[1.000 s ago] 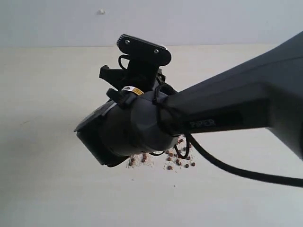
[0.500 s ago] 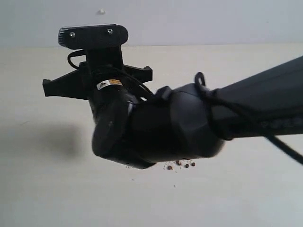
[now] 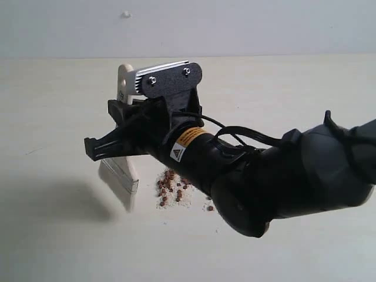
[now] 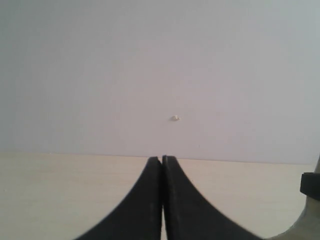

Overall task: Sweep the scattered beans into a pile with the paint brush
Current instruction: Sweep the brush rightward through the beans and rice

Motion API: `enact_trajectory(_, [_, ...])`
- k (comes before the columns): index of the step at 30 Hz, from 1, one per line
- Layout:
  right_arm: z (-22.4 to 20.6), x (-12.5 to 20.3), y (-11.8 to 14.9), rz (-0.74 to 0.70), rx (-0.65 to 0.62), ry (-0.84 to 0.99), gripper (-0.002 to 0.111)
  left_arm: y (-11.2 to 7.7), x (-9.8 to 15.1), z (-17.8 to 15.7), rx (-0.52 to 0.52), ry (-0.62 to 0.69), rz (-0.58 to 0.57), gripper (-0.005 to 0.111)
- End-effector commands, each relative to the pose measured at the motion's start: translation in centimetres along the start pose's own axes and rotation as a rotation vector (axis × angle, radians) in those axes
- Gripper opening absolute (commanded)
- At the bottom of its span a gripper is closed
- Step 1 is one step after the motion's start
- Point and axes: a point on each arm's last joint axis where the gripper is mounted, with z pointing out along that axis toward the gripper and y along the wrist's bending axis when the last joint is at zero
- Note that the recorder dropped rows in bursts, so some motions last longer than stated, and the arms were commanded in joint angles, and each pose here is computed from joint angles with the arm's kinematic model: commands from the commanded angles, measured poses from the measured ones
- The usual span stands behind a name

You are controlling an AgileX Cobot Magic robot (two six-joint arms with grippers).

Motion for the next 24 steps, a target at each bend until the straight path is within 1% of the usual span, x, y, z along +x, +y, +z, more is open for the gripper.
enact_trajectory(1, [0.1,-0.4,-1.3,0.039,-0.005,0.003,0.000,0.0,0.1,-0.1,-0.001,-0.004,-0.004,0.000])
enact_trajectory(5, [0.1,0.3,-1.3,0.049,-0.001,0.079,0.000,0.0,0.1,-0.1,-0.001,-0.004,-0.004,0.000])
enact_trajectory(8, [0.1,0.8,-1.2,0.028,-0.010,0.132,0.000,0.0,0.1,-0.1,-0.001,-0.004,-0.004,0.000])
enact_trajectory(16, [0.1,0.9,-1.4,0.013,-0.005,0.145,0.000,0.0,0.1,-0.1,-0.001,-0.004,-0.004,0.000])
enact_trajectory(19, [0.1,0.8,-1.5,-0.011,-0.033,0.150,0.000,0.0,0.1,-0.1,-0.001,-0.004,-0.004,0.000])
enact_trajectory(24, [0.1,0.8,-1.9,0.006,-0.063,0.171,0.000,0.0,0.1,-0.1,-0.001,-0.004,-0.004,0.000])
